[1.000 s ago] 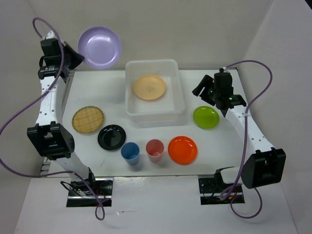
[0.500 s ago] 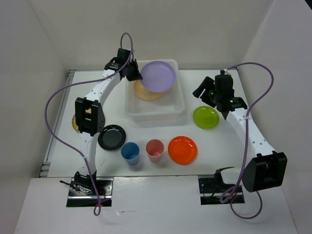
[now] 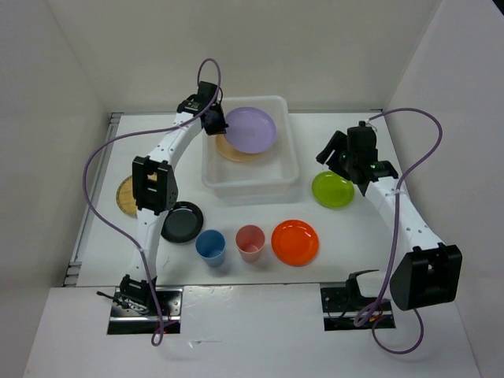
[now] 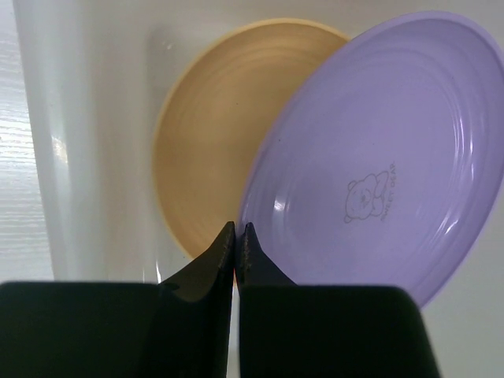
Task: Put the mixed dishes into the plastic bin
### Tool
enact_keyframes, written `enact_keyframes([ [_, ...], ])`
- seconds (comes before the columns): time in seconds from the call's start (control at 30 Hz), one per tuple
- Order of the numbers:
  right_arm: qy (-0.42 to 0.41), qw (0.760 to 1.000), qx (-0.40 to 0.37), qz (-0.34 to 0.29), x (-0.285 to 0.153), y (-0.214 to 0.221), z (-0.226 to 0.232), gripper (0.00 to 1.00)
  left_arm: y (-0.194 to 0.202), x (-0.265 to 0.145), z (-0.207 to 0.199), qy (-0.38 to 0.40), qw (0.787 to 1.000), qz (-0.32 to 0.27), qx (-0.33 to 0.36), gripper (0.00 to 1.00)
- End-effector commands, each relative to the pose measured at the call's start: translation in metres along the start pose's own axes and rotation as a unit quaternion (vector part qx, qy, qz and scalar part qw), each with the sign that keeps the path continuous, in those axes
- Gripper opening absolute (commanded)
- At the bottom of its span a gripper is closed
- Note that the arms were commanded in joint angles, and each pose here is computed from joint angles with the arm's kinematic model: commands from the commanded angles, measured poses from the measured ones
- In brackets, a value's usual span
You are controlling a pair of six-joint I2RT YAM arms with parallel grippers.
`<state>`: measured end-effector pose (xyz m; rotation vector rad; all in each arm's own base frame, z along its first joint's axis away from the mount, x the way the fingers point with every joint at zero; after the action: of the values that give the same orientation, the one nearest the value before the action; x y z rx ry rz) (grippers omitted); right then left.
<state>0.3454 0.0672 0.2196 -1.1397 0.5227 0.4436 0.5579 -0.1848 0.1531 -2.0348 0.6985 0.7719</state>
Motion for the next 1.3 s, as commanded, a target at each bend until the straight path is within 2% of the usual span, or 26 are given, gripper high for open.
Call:
enact_keyframes([
  [0.0, 0.032, 0.999, 0.013, 0.003, 0.007, 0.006, -0.016, 0.73, -0.005, 0.008, -0.001, -0.018, 1.0, -0.023, -0.012, 0.01],
  [0.13, 0.045, 0.999, 0.015, 0.009, 0.01, 0.013, -0.024, 0.74, -0.007, 0.009, -0.006, -0.029, 0.999, -0.021, -0.008, 0.1],
  [0.23, 0.071, 0.997, 0.021, 0.012, 0.011, 0.018, -0.036, 0.76, -0.003, 0.017, 0.0, -0.044, 0.999, -0.012, -0.003, 0.23],
  [0.33, 0.105, 0.994, 0.038, 0.016, 0.011, 0.024, -0.057, 0.76, -0.016, 0.005, -0.012, -0.028, 0.999, -0.029, -0.004, 0.4],
  [0.37, 0.116, 0.992, 0.046, 0.026, 0.013, 0.033, -0.065, 0.77, -0.032, -0.008, -0.027, 0.003, 0.998, -0.061, -0.006, 0.45],
  [0.4, 0.123, 0.99, 0.053, 0.036, 0.013, 0.038, -0.074, 0.81, -0.027, -0.004, -0.026, 0.006, 0.999, -0.05, -0.005, 0.47],
  [0.47, 0.139, 0.987, 0.06, 0.05, 0.015, 0.051, -0.087, 0.81, -0.032, -0.019, -0.037, 0.026, 0.998, -0.049, -0.005, 0.52],
  [0.6, 0.151, 0.981, 0.08, 0.093, 0.018, 0.082, -0.101, 0.81, -0.047, -0.053, -0.053, 0.056, 0.996, -0.072, 0.0, 0.55],
  [0.7, 0.155, 0.977, 0.105, 0.097, 0.02, 0.09, -0.105, 0.81, -0.06, -0.088, -0.072, 0.098, 0.991, -0.089, 0.001, 0.57],
  [0.73, 0.154, 0.978, 0.111, 0.092, 0.02, 0.091, -0.105, 0.81, -0.069, -0.115, -0.083, 0.121, 0.987, -0.106, 0.002, 0.57],
  [0.8, 0.155, 0.976, 0.121, 0.091, 0.022, 0.094, -0.105, 0.81, -0.076, -0.142, -0.088, 0.133, 0.984, -0.122, 0.009, 0.58],
  [0.9, 0.159, 0.973, 0.142, 0.082, 0.023, 0.096, -0.106, 0.8, -0.094, -0.227, -0.098, 0.161, 0.97, -0.177, 0.03, 0.59],
  [0.97, 0.159, 0.972, 0.157, 0.072, 0.022, 0.096, -0.108, 0.8, -0.096, -0.259, -0.093, 0.157, 0.968, -0.193, 0.037, 0.6],
  [1.0, 0.159, 0.971, 0.157, 0.082, 0.022, 0.105, -0.11, 0.79, -0.101, -0.294, -0.09, 0.166, 0.961, -0.215, 0.046, 0.6],
  [1.07, 0.153, 0.972, 0.162, 0.078, 0.024, 0.104, -0.11, 0.79, -0.102, -0.324, -0.075, 0.16, 0.961, -0.221, 0.05, 0.6],
  [1.1, 0.154, 0.971, 0.166, 0.077, 0.024, 0.104, -0.11, 0.79, -0.102, -0.356, -0.069, 0.167, 0.955, -0.239, 0.054, 0.61],
  [1.13, 0.154, 0.971, 0.166, 0.077, 0.024, 0.104, -0.11, 0.79, -0.103, -0.372, -0.06, 0.158, 0.955, -0.248, 0.048, 0.61],
  [1.17, 0.149, 0.973, 0.166, 0.067, 0.026, 0.099, -0.109, 0.79, -0.099, -0.366, -0.05, 0.127, 0.963, -0.235, 0.044, 0.61],
  [1.2, 0.153, 0.971, 0.169, 0.07, 0.026, 0.102, -0.113, 0.79, -0.094, -0.395, -0.044, 0.128, 0.959, -0.249, 0.042, 0.61],
  [1.27, 0.147, 0.972, 0.17, 0.068, 0.026, 0.101, -0.111, 0.79, -0.087, -0.412, -0.025, 0.091, 0.961, -0.257, 0.039, 0.61],
])
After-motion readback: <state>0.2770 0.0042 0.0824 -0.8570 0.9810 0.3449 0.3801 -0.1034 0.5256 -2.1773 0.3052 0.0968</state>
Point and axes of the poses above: each gripper's point midway between its finger pads, its own x axis out along the fingers, its own z axis along the line the jaws close on, y = z × x, the point moved 3 cm from there along -x, back along the fingers, and after that the axes turned 12 degrees about -x, right-handed, at the moved point
